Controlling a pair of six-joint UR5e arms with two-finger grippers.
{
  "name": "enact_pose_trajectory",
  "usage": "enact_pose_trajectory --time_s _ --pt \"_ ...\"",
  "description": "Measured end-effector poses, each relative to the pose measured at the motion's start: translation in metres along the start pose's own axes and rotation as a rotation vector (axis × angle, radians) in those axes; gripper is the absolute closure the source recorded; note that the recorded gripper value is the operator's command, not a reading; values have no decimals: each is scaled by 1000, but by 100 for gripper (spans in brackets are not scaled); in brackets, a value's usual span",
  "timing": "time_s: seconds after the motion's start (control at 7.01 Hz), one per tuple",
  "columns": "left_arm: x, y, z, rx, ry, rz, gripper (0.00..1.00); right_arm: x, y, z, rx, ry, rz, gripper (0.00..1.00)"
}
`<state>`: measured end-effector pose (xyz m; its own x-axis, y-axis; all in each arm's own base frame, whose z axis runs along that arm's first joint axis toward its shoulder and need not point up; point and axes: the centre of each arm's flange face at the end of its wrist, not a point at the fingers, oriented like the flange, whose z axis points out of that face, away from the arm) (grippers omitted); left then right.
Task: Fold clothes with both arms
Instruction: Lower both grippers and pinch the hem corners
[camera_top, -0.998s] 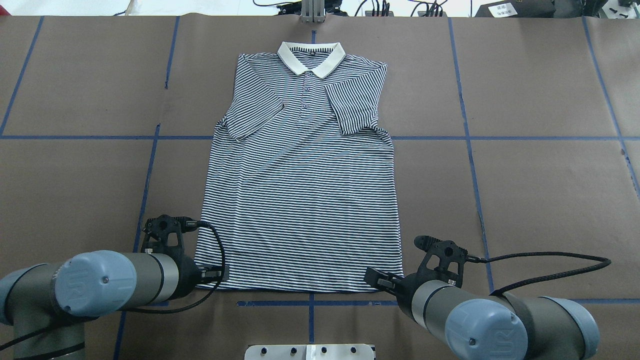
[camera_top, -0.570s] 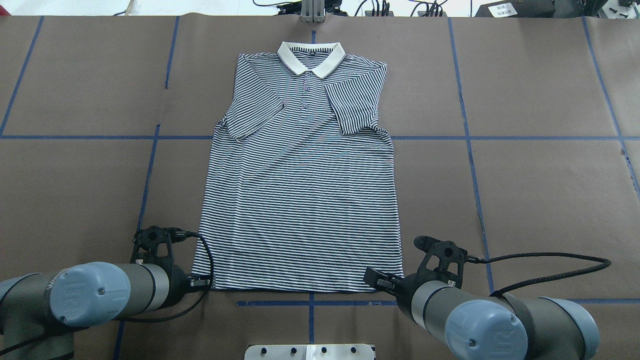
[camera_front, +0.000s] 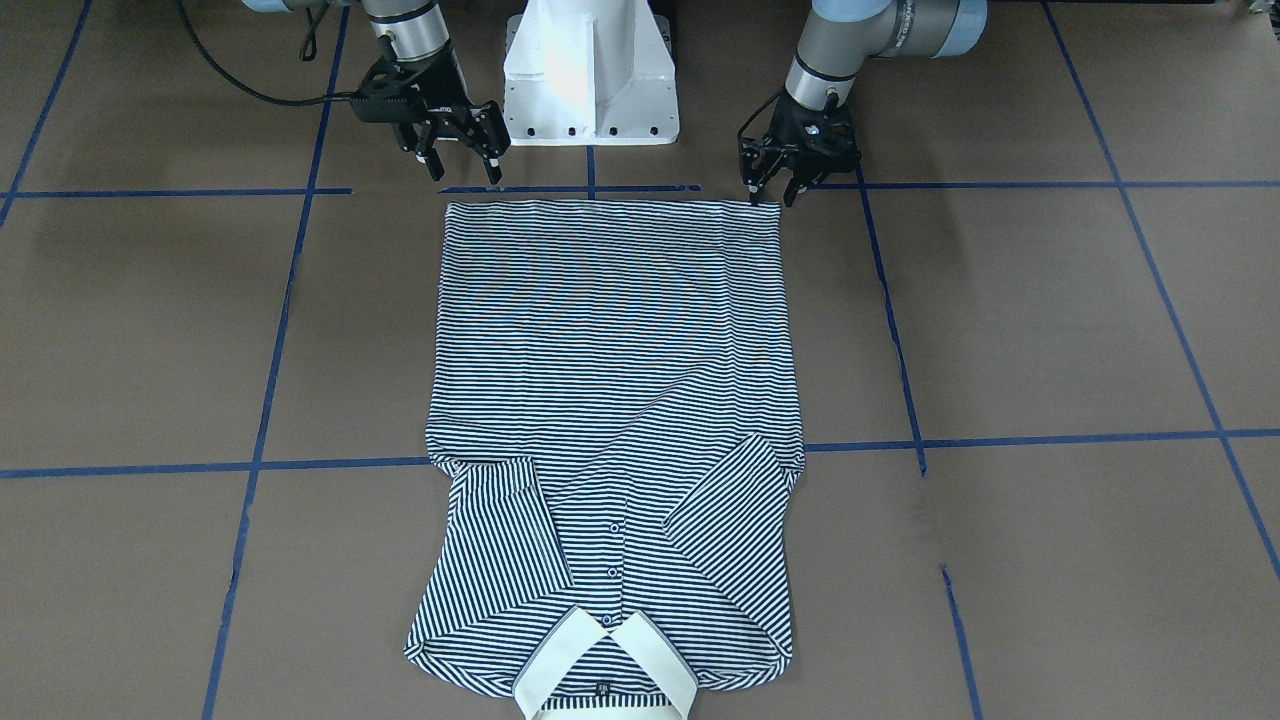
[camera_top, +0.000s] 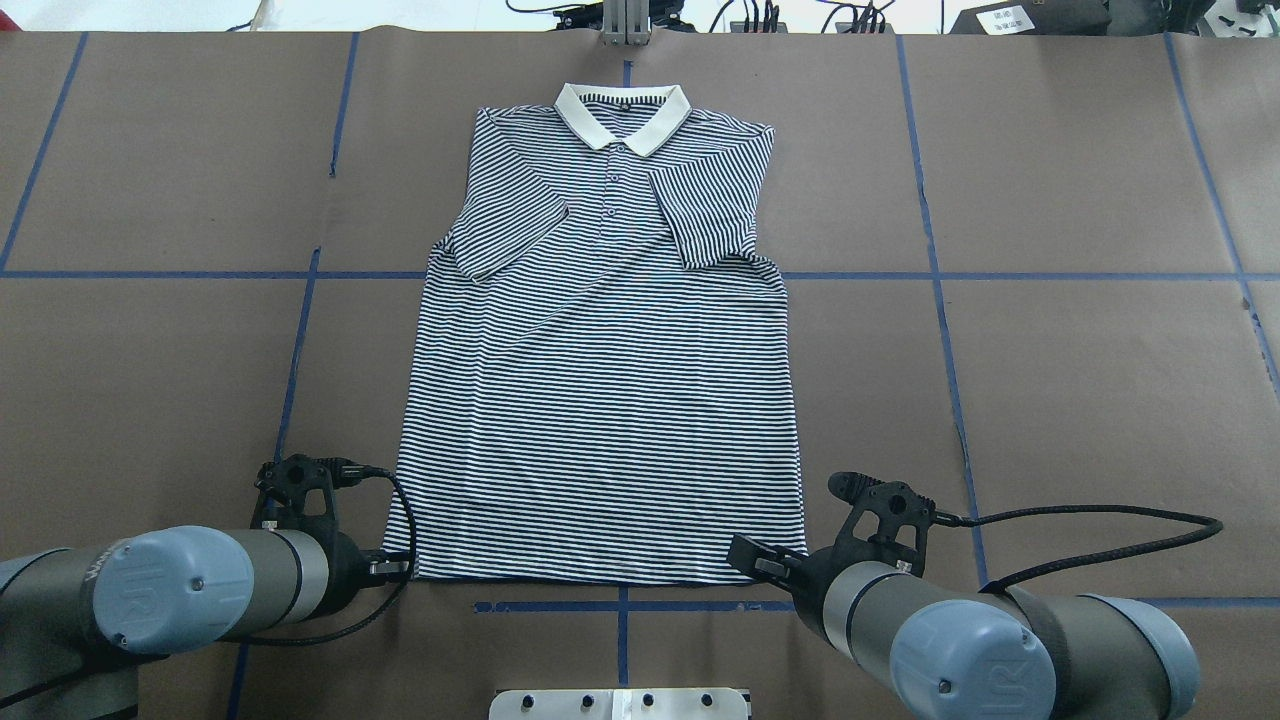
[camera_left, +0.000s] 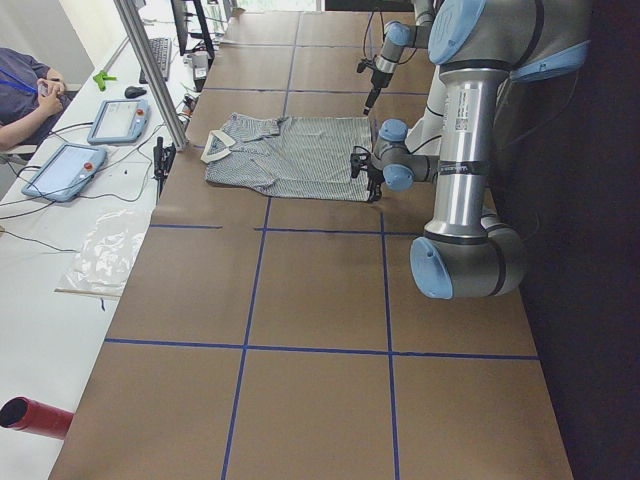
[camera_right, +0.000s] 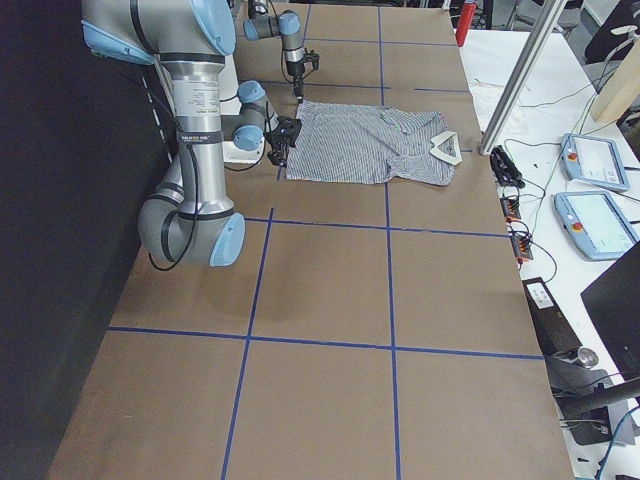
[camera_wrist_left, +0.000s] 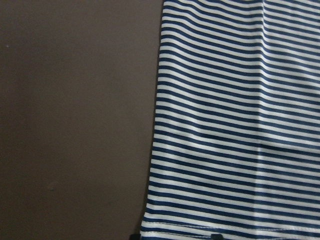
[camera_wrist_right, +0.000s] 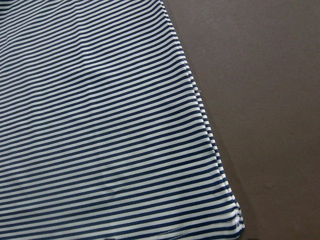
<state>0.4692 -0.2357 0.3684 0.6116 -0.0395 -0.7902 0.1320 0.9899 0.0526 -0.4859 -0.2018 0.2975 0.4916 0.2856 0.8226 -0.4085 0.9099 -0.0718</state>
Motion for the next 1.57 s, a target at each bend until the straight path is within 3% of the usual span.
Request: enact_pose_trajectory --time_s 0.57,0.71,0.86,1.0,1.28,1.57 --pt "-1 0 6 -1 -10 0 49 0 0 0 1 0 0 8" --pt "-2 0 7 0 -12 0 56 0 0 0 1 1 0 8" --pt "-2 0 8 0 -13 0 71 1 0 0 1 1 0 8" --pt "-1 0 9 0 -14 -1 100 0 0 0 1 1 0 8" --pt "0 -1 8 0 -12 -2 100 1 0 0 1 2 0 4" --pt "2 -2 5 2 -3 -2 100 3 2 5 24 7 -6 17"
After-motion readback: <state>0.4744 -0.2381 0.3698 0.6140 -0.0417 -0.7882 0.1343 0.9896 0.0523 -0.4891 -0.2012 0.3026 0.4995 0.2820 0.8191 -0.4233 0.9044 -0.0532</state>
